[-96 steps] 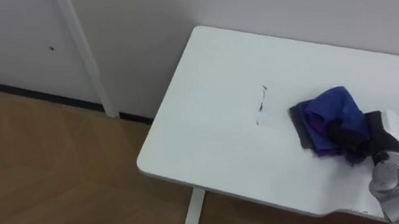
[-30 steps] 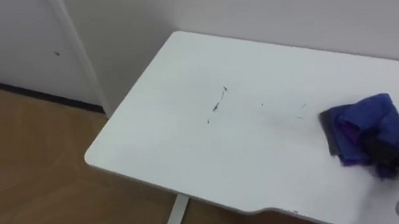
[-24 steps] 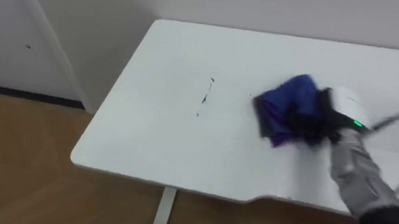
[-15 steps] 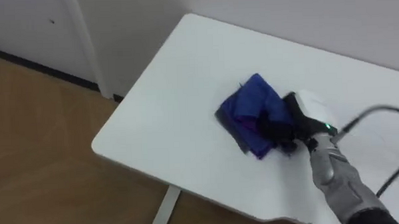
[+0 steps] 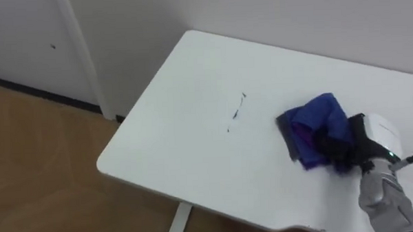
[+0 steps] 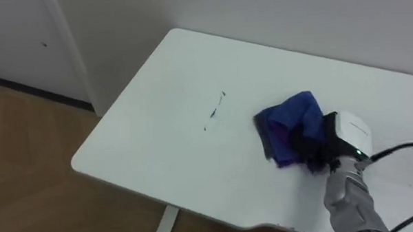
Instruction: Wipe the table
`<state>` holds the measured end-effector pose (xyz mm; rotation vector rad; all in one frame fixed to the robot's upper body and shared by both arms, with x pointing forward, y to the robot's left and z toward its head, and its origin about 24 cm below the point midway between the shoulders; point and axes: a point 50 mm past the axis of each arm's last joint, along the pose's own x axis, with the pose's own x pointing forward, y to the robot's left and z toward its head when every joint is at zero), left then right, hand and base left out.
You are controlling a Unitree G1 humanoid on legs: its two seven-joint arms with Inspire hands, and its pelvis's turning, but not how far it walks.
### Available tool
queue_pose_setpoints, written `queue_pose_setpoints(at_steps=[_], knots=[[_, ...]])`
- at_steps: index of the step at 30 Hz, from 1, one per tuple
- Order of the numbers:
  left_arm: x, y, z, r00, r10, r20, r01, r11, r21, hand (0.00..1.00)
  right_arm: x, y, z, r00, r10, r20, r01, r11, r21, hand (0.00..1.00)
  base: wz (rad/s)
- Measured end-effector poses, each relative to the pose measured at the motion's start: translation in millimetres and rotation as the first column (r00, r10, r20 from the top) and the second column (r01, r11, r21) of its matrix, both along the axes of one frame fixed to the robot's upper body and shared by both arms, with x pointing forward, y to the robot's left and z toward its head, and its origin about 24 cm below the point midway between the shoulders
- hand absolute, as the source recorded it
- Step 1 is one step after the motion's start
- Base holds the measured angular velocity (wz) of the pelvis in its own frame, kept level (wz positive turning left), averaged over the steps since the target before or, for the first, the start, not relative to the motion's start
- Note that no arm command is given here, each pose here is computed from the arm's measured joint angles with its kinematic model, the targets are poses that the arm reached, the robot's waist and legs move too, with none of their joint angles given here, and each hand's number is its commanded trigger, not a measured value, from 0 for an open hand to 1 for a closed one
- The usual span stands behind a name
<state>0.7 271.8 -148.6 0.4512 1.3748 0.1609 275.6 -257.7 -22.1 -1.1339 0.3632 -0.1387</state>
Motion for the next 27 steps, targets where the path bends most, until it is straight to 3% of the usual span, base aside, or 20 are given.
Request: queue_pose_setpoints(at_steps=[6,8,13,16,18,21,24,27], knots=[[-27.3,-5.3,-0.2,0.996,0.018,-0.085,-0.02,0.999,-0.025,0.0,6.0,-3.6,6.4,1.0,-0.017,0.02,0.016,1.0,0.023,1.0,-0.01],[-46.6,-1.7,2.7,0.991,0.043,-0.126,-0.045,0.999,-0.013,0.0,-15.0,-16.1,-8.3,0.997,-0.075,0.023,0.074,0.996,0.046,1.0,0.29],[-61.1,14.3,9.6,0.985,0.1,-0.138,-0.094,0.994,0.05,0.0,-84.2,-60.6,-32.9,0.942,-0.332,0.047,0.326,0.939,0.106,1.0,0.44],[-55.8,21.0,12.3,0.99,0.105,-0.094,-0.098,0.992,0.077,0.0,-116.6,-83.6,-38.8,0.885,-0.465,0.027,0.46,0.881,0.11,1.0,0.01],[-47.7,22.2,11.7,0.992,0.102,-0.067,-0.097,0.992,0.081,0.0,-119.9,-87.5,-39.1,0.879,-0.476,0.016,0.472,0.876,0.095,1.0,-0.38],[-22.7,21.0,8.8,0.997,0.074,-0.004,-0.074,0.994,0.081,0.0,-96.5,-77.6,-35.8,0.892,-0.451,0.014,0.448,0.89,0.087,1.0,-0.66],[25.6,21.4,8.1,0.994,0.014,0.105,-0.023,0.996,0.084,0.0,-52.6,-50.8,-26.2,0.929,-0.37,0.019,0.369,0.928,0.055,1.0,-0.91],[60.3,20.4,10.0,0.984,-0.035,0.174,0.021,0.997,0.081,0.0,13.9,18.2,2.6,0.995,-0.07,0.077,0.067,0.997,0.046,1.0,-0.9]])
